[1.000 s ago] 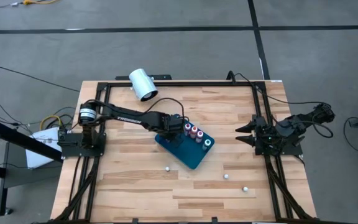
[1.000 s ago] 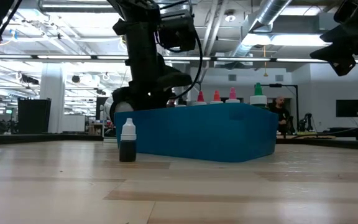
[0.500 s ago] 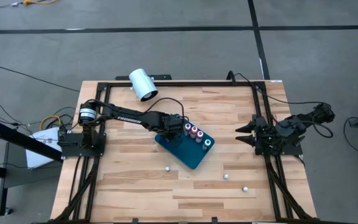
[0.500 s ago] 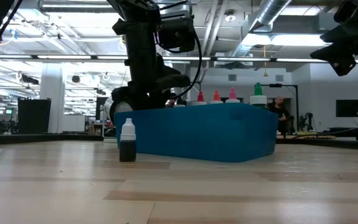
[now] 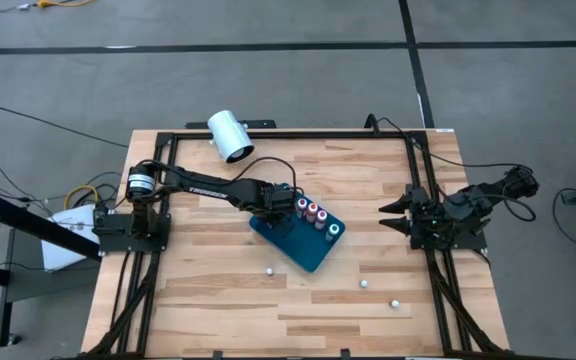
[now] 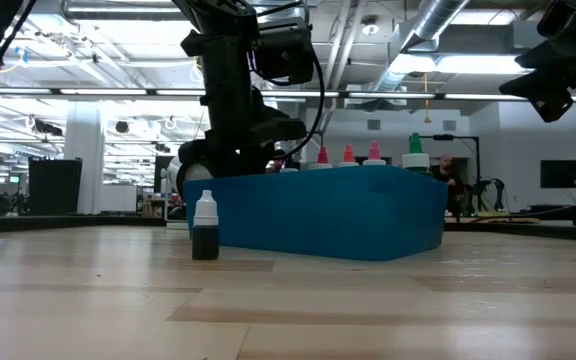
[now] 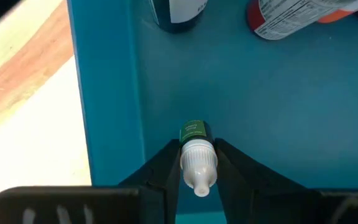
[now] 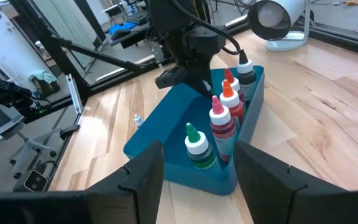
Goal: Pick & Place food coloring
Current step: Put the left small green food coloring bottle into the blue bin, then put the small purple food coloring bottle into the blue bin
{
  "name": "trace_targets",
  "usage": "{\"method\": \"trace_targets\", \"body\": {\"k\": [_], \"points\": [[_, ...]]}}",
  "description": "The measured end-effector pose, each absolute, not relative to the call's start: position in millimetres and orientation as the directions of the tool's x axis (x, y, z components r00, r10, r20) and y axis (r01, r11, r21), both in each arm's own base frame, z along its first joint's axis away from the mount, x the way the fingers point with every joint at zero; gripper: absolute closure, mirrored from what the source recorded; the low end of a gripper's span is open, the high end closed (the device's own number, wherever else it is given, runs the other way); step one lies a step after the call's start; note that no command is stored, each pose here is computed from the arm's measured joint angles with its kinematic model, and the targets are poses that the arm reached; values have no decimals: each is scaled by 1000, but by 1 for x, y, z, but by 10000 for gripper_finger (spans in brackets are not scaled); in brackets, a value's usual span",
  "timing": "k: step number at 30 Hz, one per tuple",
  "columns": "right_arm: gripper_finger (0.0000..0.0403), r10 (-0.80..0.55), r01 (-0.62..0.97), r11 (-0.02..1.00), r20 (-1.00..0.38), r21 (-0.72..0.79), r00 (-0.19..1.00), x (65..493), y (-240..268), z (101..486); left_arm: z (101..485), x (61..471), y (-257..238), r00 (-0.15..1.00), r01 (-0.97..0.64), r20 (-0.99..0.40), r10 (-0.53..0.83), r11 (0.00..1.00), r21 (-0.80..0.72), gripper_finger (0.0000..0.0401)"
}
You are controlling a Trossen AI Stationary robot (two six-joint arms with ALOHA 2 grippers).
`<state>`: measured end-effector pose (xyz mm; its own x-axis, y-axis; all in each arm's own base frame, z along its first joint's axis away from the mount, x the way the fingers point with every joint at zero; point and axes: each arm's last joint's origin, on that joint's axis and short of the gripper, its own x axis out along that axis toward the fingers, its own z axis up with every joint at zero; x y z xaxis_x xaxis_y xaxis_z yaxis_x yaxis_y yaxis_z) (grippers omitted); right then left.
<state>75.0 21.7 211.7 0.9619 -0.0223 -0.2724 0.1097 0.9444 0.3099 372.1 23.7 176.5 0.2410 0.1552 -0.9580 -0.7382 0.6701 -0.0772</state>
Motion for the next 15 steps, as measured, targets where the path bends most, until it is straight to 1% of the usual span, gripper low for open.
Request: {"method": "trace_targets", "body": {"k": [5, 9, 15], "points": [[222, -22, 110, 944, -273, 310, 962, 75, 22, 212, 179, 371, 23, 242, -742, -958, 156, 666, -79, 305], [219, -22, 110, 944, -272, 310, 962, 75, 22, 212, 189, 373, 23, 236, -740, -959, 155, 668, -75, 297], [219, -22, 109, 944, -273, 310, 962, 75, 22, 212, 198, 370, 13, 185, -737, -972, 147, 675, -38, 296]]}}
